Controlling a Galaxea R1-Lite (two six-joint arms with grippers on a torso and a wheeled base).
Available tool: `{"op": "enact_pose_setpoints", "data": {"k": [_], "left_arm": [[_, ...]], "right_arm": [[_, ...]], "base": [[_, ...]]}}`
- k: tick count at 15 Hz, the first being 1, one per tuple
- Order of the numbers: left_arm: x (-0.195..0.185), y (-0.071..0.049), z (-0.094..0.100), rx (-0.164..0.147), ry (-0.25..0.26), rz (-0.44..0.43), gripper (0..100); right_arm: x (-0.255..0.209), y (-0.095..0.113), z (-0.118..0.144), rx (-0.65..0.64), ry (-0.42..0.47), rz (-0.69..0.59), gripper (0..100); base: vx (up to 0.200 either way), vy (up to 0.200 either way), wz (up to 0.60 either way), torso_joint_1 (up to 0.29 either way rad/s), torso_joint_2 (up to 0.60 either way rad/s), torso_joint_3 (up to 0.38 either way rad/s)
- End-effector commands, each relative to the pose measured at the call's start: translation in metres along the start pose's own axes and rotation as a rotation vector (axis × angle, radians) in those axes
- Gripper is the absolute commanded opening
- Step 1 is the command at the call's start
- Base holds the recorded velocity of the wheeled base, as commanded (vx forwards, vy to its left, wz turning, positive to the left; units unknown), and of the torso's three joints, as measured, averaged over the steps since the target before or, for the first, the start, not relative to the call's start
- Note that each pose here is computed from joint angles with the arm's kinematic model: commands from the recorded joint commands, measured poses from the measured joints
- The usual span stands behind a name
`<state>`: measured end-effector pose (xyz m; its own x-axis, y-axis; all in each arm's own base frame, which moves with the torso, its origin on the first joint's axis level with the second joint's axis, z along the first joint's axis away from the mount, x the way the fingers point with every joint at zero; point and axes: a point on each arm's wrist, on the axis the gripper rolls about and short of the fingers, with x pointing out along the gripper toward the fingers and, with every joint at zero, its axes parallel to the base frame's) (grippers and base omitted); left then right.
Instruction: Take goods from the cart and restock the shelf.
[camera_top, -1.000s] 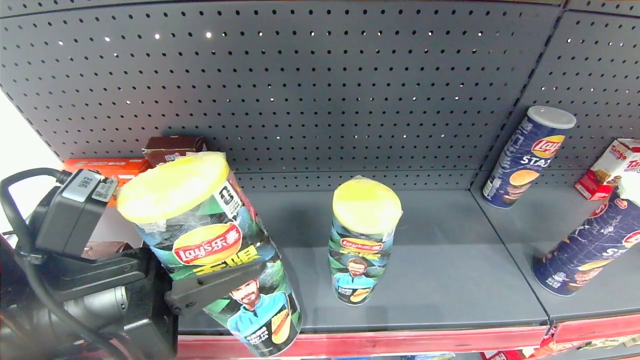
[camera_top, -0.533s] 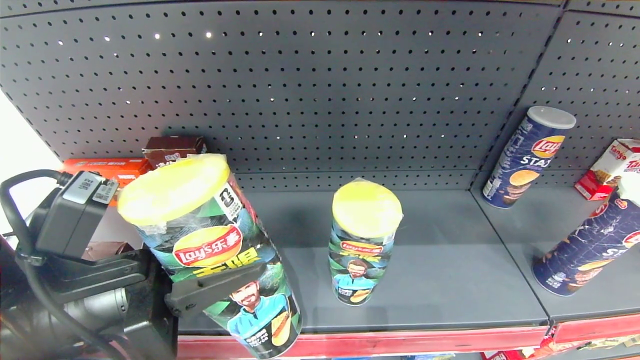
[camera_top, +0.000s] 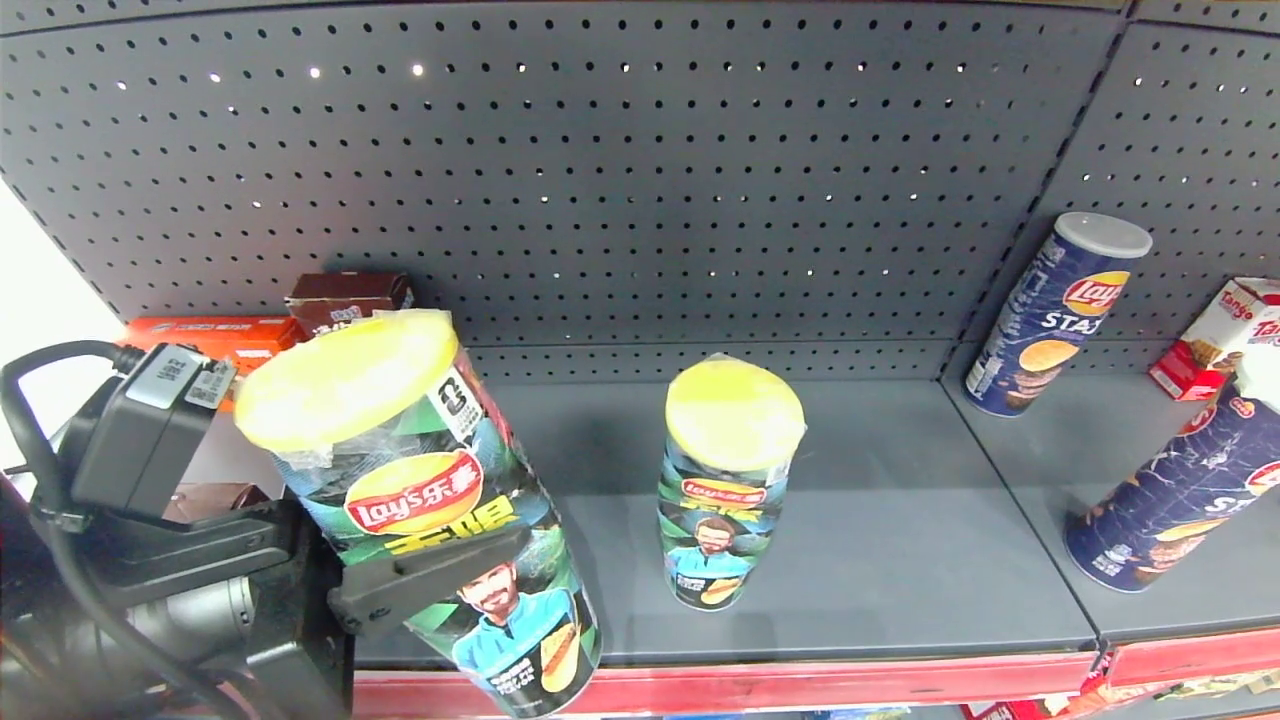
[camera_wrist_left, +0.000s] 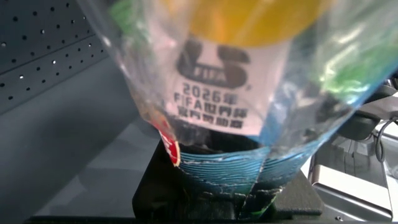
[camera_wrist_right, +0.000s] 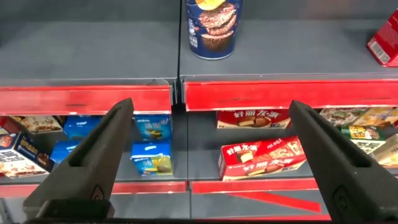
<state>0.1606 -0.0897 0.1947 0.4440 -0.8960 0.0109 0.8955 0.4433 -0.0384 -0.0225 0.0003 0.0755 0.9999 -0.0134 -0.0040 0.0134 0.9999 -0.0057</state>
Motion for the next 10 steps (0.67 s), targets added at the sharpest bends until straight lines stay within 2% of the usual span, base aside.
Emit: {"op": "enact_pose_setpoints", "data": {"k": [1,3,5,7,10], "left_arm": [[0.001,0.001,0.002,0.005,-0.005,-0.002,0],[0.001,0.003,0.005,0.019,-0.018,0.005,0],[0.001,0.003,0.005,0.011,-0.011,0.009,0],[0.006,0.006,0.013,0.036,-0.032,0.005,0],[0.032,0.024,0.029,0.066,-0.059,-0.005,0]], "right_arm": [[0.000,0.000,0.000,0.000,-0.004,0.001,100],[0.000,0.000,0.000,0.000,-0.004,0.001,100],[0.000,0.000,0.000,0.000,-0.004,0.000,100],[0.000,0.000,0.000,0.000,-0.004,0.000,100],[0.000,0.000,0.000,0.000,-0.004,0.000,100]], "base": [[0.000,0.000,0.00,0.000,0.00,0.000],[0.000,0.000,0.00,0.000,0.00,0.000],[0.000,0.000,0.00,0.000,0.00,0.000],[0.000,0.000,0.00,0.000,0.00,0.000],[0.000,0.000,0.00,0.000,0.00,0.000]]}}
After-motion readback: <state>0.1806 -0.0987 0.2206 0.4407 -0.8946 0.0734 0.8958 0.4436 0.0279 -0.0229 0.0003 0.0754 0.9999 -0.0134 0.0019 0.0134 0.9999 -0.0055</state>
